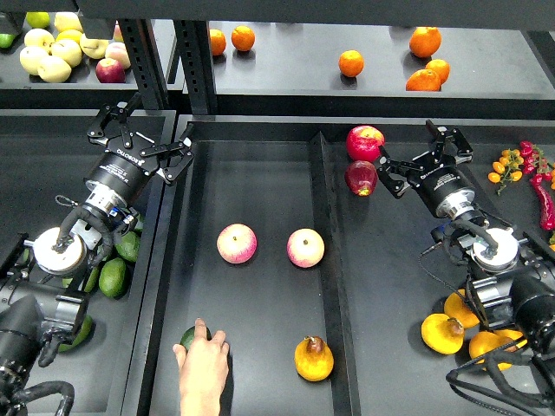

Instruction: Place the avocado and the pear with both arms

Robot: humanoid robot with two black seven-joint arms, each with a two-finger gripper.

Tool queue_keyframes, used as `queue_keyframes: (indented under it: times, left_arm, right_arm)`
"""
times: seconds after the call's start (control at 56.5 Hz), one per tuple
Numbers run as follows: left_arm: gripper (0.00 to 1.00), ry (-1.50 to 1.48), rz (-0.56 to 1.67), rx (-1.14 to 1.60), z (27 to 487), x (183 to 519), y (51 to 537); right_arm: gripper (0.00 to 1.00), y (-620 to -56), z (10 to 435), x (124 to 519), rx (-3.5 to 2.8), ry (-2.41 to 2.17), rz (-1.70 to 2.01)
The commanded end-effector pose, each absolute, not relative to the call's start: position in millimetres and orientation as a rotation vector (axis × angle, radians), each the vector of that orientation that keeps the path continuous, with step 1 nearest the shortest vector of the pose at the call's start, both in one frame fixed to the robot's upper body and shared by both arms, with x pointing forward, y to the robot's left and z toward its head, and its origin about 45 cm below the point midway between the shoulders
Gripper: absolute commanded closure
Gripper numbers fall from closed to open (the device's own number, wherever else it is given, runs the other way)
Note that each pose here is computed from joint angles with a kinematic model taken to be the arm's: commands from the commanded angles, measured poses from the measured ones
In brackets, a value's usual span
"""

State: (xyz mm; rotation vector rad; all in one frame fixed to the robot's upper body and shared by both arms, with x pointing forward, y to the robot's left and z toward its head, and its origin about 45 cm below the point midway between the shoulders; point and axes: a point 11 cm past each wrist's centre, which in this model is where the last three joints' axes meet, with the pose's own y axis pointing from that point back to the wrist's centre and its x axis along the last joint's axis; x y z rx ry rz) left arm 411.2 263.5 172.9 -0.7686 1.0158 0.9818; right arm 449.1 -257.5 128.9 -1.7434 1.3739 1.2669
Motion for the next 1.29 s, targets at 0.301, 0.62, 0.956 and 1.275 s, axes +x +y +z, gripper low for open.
queue_keyframes:
  times: [0.301, 0.62, 0.956, 1.275]
  left_arm:
    - [0.01, 1.013, 0.986, -0.775, 173.6, 412.5, 264.4]
    - [0.01, 1.013, 0.983, -0.773, 173.9, 412.4, 264.0]
    - [0.01, 1.039, 0.882, -0.658, 182.9, 418.1, 242.1]
    - [0.06, 0.886, 0.733, -0.325, 245.1, 452.1, 213.0]
  right_arm:
    - [0.00, -257.5, 129.0, 449.1, -1.743, 1.374, 1.267]
    - [0.00, -257.8, 128.4, 448.7, -1.741, 1.375, 1.268]
    - [0.00, -257.0, 129.8, 449.4, -1.745, 1.371, 1.265]
    - [0.00, -255.5, 133.1, 451.0, -1.749, 1.359, 1.259]
